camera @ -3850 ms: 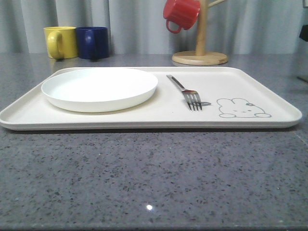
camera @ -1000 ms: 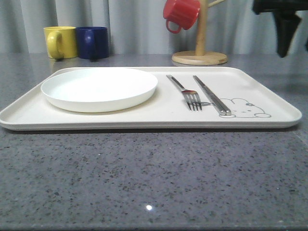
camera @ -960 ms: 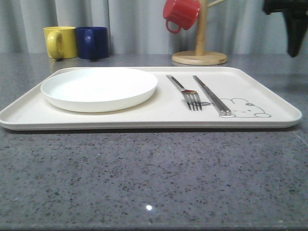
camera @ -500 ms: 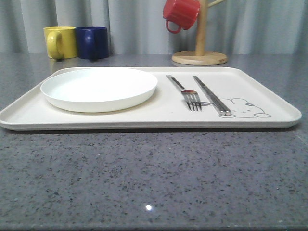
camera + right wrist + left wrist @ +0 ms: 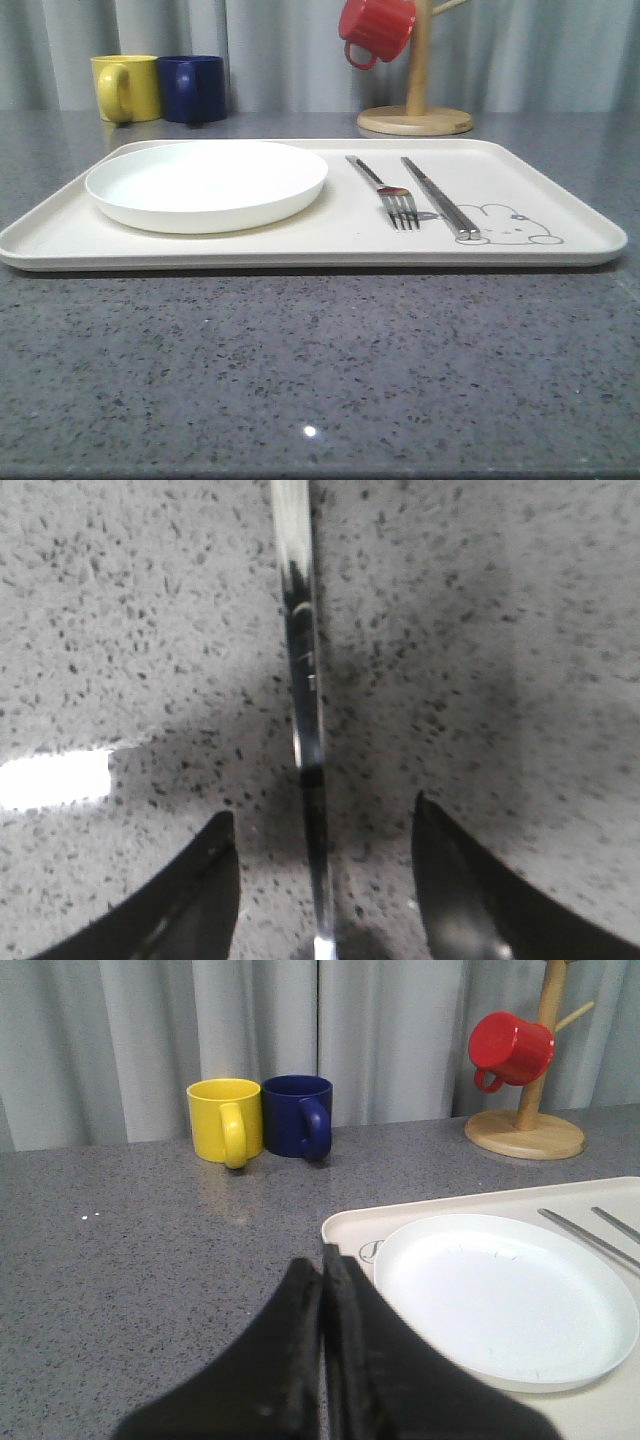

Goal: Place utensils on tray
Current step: 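Lower the right gripper onto the spoon and grasp it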

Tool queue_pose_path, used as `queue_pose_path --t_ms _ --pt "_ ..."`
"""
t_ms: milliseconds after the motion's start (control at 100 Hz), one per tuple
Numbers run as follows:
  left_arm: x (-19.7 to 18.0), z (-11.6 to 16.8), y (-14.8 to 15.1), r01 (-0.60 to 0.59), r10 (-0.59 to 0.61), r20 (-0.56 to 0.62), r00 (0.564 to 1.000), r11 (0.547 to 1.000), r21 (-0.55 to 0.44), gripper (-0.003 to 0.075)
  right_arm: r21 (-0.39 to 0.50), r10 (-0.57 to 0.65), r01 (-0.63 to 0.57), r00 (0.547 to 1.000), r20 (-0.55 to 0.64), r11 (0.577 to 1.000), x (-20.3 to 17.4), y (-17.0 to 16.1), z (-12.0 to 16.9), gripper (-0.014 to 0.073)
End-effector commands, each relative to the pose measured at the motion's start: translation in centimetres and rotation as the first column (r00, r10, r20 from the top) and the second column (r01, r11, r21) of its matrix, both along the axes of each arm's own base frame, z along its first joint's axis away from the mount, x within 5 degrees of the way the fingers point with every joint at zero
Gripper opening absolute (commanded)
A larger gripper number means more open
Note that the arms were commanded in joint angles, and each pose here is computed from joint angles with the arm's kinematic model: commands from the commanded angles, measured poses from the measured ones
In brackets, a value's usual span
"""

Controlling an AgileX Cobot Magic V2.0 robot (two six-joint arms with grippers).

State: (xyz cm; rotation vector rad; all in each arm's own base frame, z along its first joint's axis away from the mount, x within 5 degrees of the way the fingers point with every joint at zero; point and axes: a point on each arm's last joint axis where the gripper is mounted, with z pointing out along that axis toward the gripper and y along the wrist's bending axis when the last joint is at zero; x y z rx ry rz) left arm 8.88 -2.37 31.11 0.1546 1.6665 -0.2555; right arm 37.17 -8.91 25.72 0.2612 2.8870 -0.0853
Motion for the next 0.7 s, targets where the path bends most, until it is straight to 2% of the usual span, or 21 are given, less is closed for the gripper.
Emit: queue_pose_path --t_ms 0,150,230,420,490,690 --pt "0.0 1.5 0.2 -0.020 0.022 0.093 0.995 1.000 -0.025 -0.0019 -0.015 0.010 -0.009 0.998 0.067 1.000 0.0 -0.1 1.9 0.0404" --pt "0.0 1.5 0.2 -0.020 0.022 0.093 0.995 1.000 -0.025 -0.0019 -0.008 0.009 -0.009 0.999 0.051 1.000 0.1 -0.1 1.4 0.0395" --pt "0.0 1.5 0.2 -0.020 0.022 0.093 0.995 1.000 -0.025 -0.0019 -0.006 0.009 -0.009 0.999 0.042 1.000 0.0 -0.1 1.3 0.0342" --pt "0.0 1.5 0.2 -0.020 0.022 0.093 0.995 1.000 -0.025 -0.0019 0.000 0.008 -0.008 1.000 0.026 1.000 -0.1 -0.1 1.3 0.0023" --pt "0.0 1.5 0.2 -0.020 0.022 0.093 0.995 1.000 -0.025 -0.0019 0.007 0.005 -0.005 0.999 0.034 1.000 -0.2 0.0 1.5 -0.0048" --pt "0.0 1.5 0.2 -0.020 0.022 0.093 0.995 1.000 -0.025 -0.0019 0.054 -0.021 0.016 0.996 0.092 0.998 -1.0 0.8 3.6 -0.0057"
